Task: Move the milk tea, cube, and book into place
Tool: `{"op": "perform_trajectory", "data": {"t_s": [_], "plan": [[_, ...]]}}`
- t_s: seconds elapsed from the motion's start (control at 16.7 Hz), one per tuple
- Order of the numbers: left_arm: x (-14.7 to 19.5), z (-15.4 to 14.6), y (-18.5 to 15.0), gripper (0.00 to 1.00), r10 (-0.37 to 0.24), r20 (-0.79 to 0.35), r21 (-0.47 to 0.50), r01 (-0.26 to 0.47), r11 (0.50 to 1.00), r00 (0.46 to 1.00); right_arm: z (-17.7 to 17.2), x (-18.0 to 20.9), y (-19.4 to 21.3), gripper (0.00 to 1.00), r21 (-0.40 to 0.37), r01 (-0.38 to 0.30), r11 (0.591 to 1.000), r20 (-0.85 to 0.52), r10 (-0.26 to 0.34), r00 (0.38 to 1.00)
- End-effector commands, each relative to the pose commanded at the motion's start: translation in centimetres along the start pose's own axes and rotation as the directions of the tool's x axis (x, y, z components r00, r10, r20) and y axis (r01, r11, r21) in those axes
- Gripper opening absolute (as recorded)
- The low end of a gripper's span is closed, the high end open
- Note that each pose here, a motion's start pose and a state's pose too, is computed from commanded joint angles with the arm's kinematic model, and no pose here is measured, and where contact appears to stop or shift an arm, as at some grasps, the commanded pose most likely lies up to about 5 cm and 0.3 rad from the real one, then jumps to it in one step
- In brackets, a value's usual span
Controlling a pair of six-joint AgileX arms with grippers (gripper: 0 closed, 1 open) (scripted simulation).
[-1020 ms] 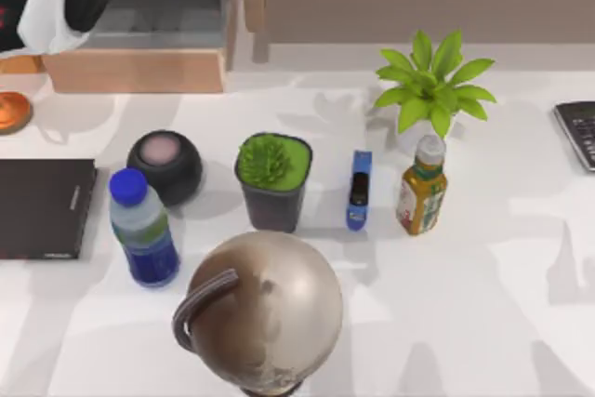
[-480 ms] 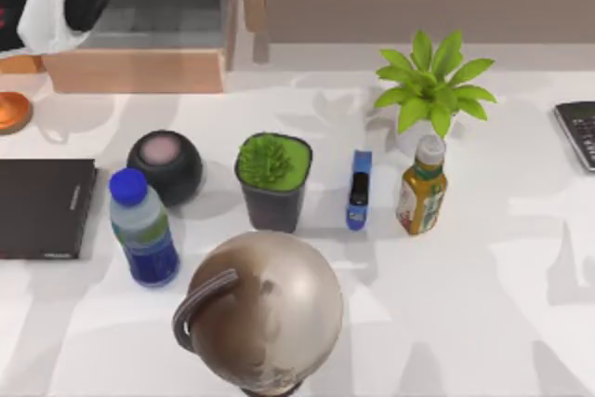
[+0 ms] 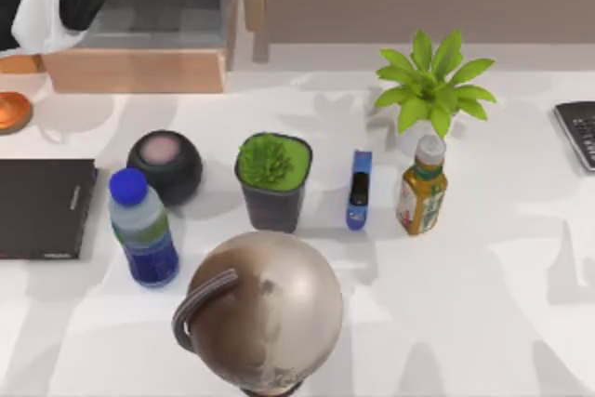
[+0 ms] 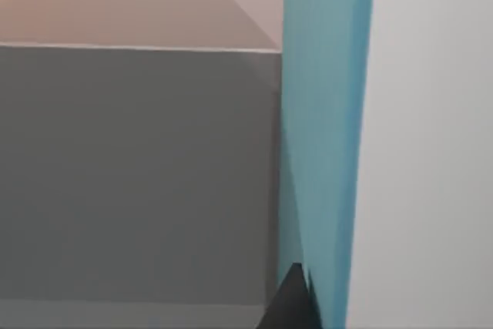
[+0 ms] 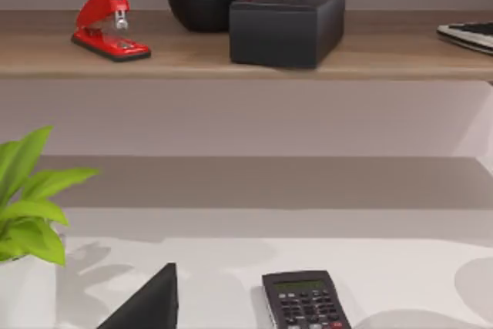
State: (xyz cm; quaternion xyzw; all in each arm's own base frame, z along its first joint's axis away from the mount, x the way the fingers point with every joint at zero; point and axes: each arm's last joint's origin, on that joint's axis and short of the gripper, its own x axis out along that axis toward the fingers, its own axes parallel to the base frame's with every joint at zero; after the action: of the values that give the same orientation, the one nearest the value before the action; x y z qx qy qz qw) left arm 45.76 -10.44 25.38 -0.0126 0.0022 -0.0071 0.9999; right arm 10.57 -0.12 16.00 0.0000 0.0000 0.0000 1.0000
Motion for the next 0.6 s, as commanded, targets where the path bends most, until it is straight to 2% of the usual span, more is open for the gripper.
{"op": "perform_trajectory", "data": {"t_s": [0.42,0.6], "plan": [[-0.6,0.6,-0.1,0.0,-0.005,0.006,0.005,0.005,1.0,1.0,0.0,0.0,0.0,1.0,0.0,0.0,1.0,0.0,0.0,1.0],[-2.5,2.6,-0.5,0.0,-0.032,0.052,0.054,0.029,0.998,0.998,0.0,0.0,0.0,1.0,0.0,0.0,1.0,0.0,0.0,1.0]]}}
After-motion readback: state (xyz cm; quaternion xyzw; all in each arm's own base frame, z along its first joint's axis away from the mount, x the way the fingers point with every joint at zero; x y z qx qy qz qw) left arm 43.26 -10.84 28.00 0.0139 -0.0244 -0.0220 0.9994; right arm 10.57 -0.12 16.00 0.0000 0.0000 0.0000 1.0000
